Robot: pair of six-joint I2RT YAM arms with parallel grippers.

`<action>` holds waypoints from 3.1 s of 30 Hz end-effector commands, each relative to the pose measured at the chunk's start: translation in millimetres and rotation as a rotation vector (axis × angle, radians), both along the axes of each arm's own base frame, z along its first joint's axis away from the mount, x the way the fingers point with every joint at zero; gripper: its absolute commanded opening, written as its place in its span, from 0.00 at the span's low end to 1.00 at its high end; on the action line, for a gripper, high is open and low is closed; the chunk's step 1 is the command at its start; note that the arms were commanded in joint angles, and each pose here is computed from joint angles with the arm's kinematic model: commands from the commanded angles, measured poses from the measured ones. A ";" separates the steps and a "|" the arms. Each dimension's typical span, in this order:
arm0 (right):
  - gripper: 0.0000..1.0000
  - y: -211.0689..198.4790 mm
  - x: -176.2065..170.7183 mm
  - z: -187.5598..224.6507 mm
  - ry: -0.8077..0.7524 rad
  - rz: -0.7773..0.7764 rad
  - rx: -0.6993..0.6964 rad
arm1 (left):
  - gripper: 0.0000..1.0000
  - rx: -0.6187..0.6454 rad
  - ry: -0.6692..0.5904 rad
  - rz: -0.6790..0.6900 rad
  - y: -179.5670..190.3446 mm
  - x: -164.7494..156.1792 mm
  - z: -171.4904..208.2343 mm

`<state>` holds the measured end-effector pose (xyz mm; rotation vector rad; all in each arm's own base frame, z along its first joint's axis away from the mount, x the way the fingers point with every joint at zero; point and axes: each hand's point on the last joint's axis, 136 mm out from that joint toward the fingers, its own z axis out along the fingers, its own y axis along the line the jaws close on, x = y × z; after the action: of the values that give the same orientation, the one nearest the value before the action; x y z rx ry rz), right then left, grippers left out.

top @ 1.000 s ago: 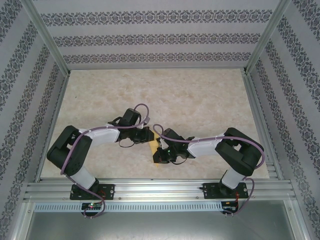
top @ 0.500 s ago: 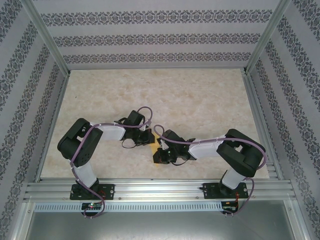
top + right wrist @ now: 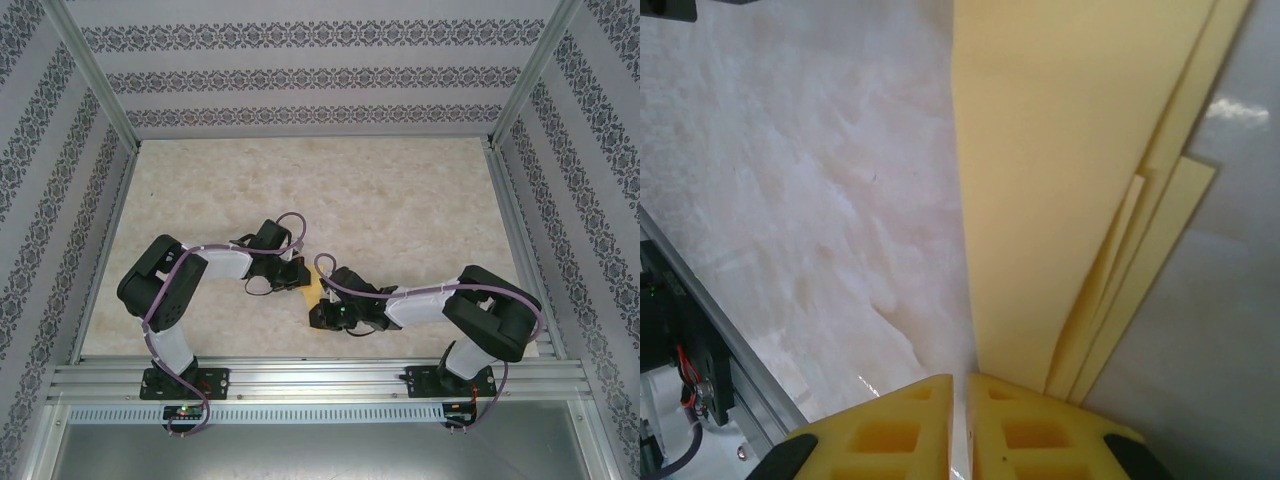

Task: Fold a paper plane with a square sheet of paper (pick it up from the middle)

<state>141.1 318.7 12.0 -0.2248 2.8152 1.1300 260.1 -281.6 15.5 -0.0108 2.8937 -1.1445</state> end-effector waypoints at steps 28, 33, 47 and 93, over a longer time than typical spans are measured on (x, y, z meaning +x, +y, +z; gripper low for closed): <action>0.12 -44.3 -83.0 -44.1 0.203 0.090 -0.179 | 0.06 0.217 0.027 0.050 30.6 -1.3 -42.6; 0.11 -48.8 -86.8 -44.2 0.211 0.085 -0.172 | 0.06 0.220 0.025 0.050 30.5 -0.3 -42.6; 0.15 -49.2 -60.1 -19.1 0.059 0.089 -0.269 | 0.08 0.179 -0.023 0.032 22.3 7.7 -20.1; 0.52 -12.9 81.0 47.5 -0.159 -0.220 -0.018 | 0.20 0.552 -0.150 0.094 57.1 -7.4 46.7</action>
<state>218.8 284.4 46.2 0.0581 2.6746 0.9019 259.0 -234.5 57.9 -0.0540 2.9426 -0.3382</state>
